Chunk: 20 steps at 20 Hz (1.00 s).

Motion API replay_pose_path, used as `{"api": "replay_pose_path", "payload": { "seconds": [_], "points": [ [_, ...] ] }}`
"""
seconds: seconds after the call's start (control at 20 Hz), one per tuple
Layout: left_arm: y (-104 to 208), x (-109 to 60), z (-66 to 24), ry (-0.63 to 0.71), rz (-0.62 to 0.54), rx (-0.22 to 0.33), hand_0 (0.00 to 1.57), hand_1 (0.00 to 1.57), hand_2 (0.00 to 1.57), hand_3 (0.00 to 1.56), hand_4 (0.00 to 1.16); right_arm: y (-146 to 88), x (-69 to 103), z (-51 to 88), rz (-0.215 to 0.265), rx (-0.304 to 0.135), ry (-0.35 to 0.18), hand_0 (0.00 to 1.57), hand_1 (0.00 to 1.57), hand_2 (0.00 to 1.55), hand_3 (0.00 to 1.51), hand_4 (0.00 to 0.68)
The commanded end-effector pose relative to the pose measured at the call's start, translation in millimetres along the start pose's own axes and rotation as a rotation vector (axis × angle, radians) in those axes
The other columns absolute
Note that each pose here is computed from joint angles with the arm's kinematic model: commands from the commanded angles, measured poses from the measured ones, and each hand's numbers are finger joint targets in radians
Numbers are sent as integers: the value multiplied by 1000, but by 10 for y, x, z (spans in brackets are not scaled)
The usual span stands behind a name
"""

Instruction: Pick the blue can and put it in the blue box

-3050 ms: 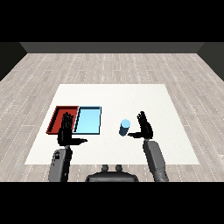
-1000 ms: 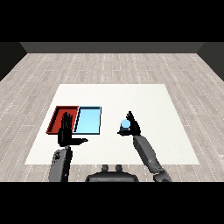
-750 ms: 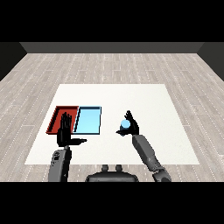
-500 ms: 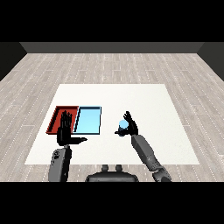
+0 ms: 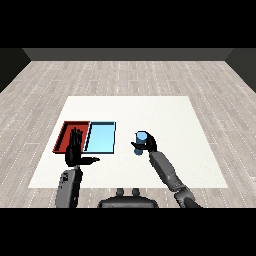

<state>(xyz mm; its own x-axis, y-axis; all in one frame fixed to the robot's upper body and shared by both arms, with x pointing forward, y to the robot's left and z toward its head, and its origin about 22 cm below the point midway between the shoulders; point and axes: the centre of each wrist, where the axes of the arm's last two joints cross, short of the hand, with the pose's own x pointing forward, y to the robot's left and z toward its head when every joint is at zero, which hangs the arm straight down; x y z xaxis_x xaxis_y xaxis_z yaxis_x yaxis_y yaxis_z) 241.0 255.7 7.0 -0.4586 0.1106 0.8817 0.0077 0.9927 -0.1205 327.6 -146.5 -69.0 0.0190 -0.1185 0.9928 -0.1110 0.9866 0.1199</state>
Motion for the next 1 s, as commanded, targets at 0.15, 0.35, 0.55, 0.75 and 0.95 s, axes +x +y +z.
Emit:
{"api": "replay_pose_path", "payload": {
  "seconds": [0.15, 0.35, 0.55, 0.75, 0.95],
  "points": [
    [13, -137, 72, -11, 25, -6, 0, 0, 0, 0, 0, 107, -178, 108, 54, -25, 31, 1555, 1555, 1490, 1441, 680],
    [-211, 244, 15, 35, 16, -20, 0, 0, 0, 0, 0, -189, 143, -16, 68, -7, -69, 1524, 1524, 1468, 1420, 659],
    [-177, 5, 47, 36, -26, -55, 0, 0, 0, 0, 0, 235, 429, -81, 76, 7, -114, 1491, 1491, 1451, 1408, 652],
    [-112, -28, 100, 96, 11, -102, 0, 0, 0, 0, 0, 127, 495, -13, 75, 70, -163, 1481, 1481, 1455, 1415, 646],
    [-445, -258, -31, 142, 17, -130, 0, 0, 0, 0, 0, 64, 640, -113, 81, 91, -242, 1470, 1470, 1441, 1409, 651]
  ]
}}
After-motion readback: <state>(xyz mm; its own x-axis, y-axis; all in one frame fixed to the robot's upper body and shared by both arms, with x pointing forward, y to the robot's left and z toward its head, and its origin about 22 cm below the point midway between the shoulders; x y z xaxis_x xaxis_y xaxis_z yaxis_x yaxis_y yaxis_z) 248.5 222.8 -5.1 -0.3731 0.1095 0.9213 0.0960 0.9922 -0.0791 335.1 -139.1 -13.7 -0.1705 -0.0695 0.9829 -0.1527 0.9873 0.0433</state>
